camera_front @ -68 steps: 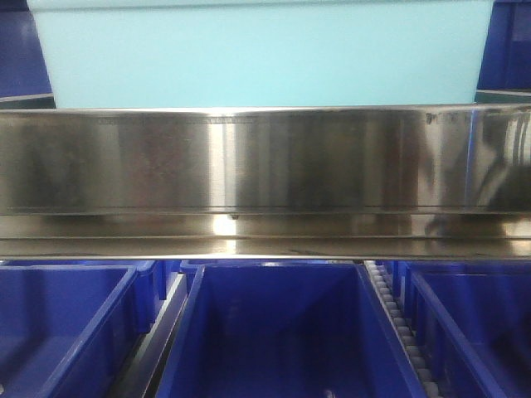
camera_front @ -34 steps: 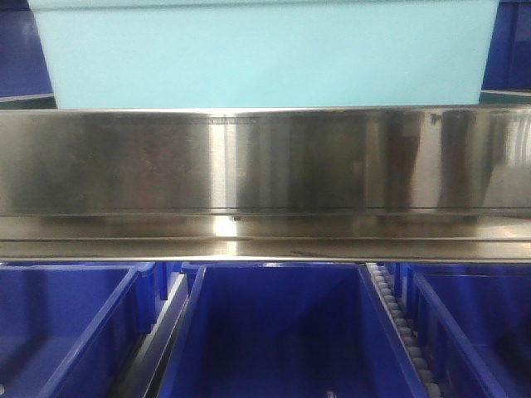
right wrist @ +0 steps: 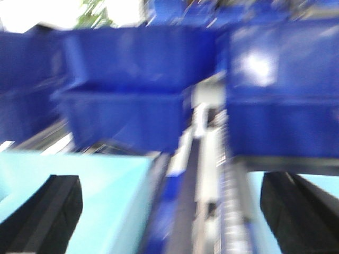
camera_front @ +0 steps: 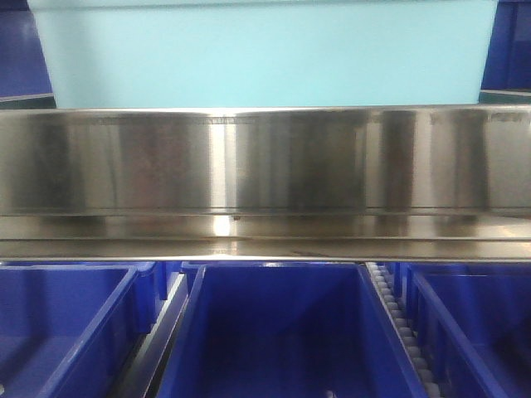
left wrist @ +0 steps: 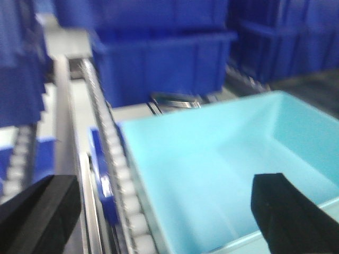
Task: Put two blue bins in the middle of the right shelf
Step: 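Close both grippers on opposite side walls of the teal bin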
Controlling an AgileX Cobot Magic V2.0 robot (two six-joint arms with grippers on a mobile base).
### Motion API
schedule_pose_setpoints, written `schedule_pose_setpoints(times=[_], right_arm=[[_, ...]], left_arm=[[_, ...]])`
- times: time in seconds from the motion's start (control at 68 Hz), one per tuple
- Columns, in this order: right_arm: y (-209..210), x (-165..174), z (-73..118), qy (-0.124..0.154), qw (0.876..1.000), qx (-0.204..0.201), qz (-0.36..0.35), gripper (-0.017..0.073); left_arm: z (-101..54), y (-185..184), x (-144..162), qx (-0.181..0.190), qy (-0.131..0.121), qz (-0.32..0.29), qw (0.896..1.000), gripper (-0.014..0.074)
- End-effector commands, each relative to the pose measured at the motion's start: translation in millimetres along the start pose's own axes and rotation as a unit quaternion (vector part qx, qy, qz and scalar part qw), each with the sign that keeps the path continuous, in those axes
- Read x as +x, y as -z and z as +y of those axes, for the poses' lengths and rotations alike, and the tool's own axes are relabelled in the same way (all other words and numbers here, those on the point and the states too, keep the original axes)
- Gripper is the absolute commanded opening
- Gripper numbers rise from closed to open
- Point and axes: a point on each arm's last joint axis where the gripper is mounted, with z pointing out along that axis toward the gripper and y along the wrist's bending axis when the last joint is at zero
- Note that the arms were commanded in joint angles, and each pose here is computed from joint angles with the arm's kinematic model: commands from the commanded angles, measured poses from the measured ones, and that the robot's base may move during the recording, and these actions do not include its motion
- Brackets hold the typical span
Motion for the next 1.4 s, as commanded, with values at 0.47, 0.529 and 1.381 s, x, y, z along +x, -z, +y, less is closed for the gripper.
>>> schedule_pose_setpoints(times=[0.47, 0.529, 1.381], right_arm=[[-184, -28, 29.1, -0.008, 0.931, -0.035, 0.364, 0.0568], [-198, -19, 28.0, -0.010, 0.925, -0.026, 0.379, 0.0568], [-281, 67, 23.0, -0.016, 0.876, 0.003, 0.481, -0.0151]], left_arm=[[28.1, -142, -42, -0.041, 0.053, 0.258, 0.964, 0.0549], [29.2, -157, -36, -0.041, 0.054, 0.271, 0.960, 0.0549], [33.3, -238, 26, -0.035, 0.070, 0.369, 0.926, -0.0111]])
